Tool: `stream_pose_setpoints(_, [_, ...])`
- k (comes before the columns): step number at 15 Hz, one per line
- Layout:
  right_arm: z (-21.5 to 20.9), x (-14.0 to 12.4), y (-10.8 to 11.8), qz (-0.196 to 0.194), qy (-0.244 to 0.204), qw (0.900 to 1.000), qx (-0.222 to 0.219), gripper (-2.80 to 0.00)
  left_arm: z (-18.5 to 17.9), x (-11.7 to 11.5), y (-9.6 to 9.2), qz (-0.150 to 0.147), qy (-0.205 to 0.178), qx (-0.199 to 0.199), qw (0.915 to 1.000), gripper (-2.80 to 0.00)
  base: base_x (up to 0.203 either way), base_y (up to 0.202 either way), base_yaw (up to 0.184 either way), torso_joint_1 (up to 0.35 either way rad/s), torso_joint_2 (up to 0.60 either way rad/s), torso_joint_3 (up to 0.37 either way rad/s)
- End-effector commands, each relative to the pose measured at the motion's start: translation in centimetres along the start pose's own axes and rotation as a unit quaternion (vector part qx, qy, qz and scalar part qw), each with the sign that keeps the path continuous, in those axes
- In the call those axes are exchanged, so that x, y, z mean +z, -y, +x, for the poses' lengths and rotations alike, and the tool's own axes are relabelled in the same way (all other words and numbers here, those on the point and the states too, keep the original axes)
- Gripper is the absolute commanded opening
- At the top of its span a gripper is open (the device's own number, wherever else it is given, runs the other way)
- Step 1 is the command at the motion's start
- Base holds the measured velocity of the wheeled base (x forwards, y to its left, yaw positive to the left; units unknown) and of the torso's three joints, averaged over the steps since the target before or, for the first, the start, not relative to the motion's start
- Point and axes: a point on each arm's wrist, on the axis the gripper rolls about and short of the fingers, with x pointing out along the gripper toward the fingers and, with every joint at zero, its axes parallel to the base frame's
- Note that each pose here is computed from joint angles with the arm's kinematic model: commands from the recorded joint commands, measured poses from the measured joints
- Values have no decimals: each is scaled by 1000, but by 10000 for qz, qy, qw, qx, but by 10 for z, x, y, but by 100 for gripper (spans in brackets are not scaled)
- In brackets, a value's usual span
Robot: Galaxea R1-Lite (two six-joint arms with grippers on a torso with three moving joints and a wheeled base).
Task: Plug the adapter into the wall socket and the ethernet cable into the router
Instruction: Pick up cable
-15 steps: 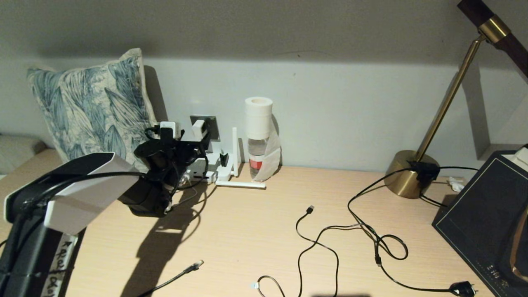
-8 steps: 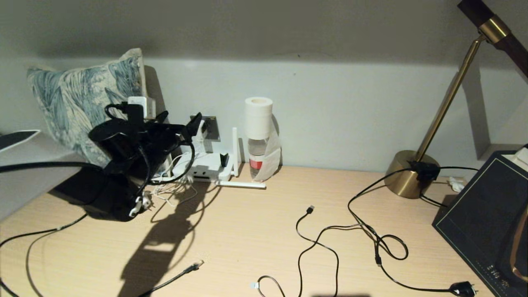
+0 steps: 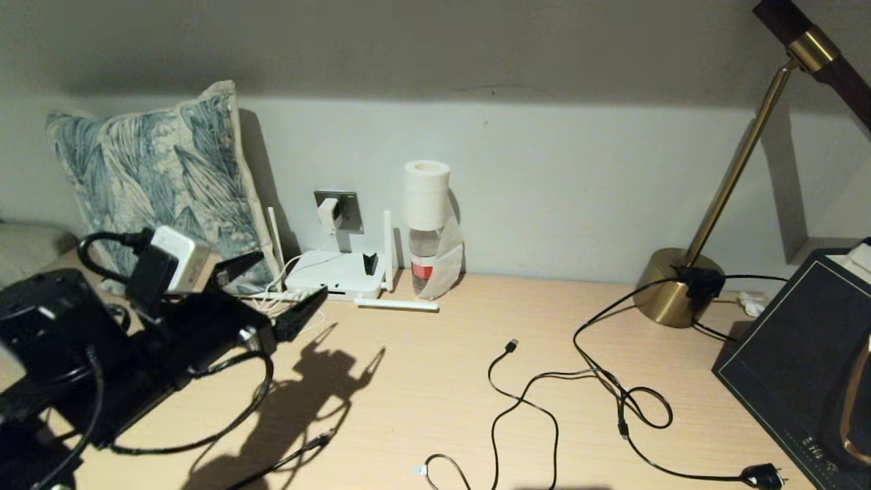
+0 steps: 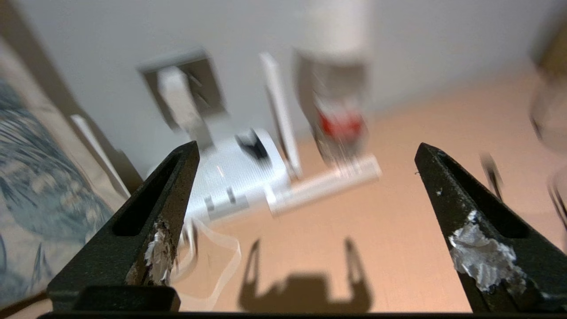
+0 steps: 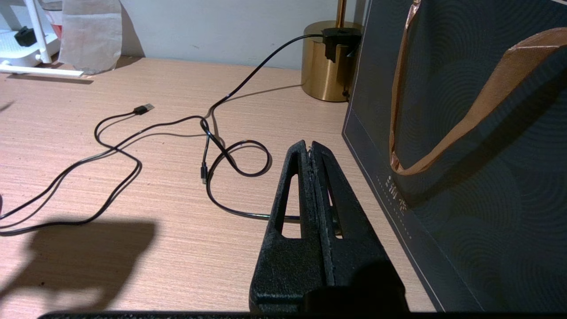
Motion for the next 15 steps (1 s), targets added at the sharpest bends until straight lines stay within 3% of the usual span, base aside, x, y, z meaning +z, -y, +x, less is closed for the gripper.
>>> stream_pose_setpoints(1, [2, -7, 0, -2, -127, 9999, 2, -280, -40, -2, 13, 556, -634, -599, 9946, 0, 0, 0, 0, 0, 0, 0])
stream_pose_setpoints(4, [2, -7, 0, -2, -127, 9999, 3, -280, -64, -16, 24, 1064, -1764, -1520, 9667, 0, 0, 0, 0, 0, 0, 0])
stream_pose_setpoints(6, [2, -7, 0, -2, -127, 9999, 2, -280, -76, -17, 28, 1090, -2472, -2124, 9391, 0, 0, 0, 0, 0, 0, 0])
stream_pose_setpoints(9, [2, -7, 0, -2, -127, 9999, 2, -280, -75, -17, 28, 896, -3343, -2760, 8967, 0, 0, 0, 0, 0, 0, 0])
stream_pose_setpoints(12, [2, -7, 0, -2, -127, 9999, 2, -280, -58, -37, 29, 953, -3916, -2827, 8704, 0, 0, 0, 0, 0, 0, 0])
stream_pose_setpoints(14, [2, -7, 0, -2, -127, 9999, 2, -280, -47, -51, 30, 1047, -4170, -2805, 8582, 0, 0, 0, 0, 0, 0, 0])
stream_pose_setpoints(15, [2, -7, 0, -2, -127, 9999, 9, -280, -38, -59, 30, 1088, -4223, -2766, 8563, 0, 0, 0, 0, 0, 0, 0])
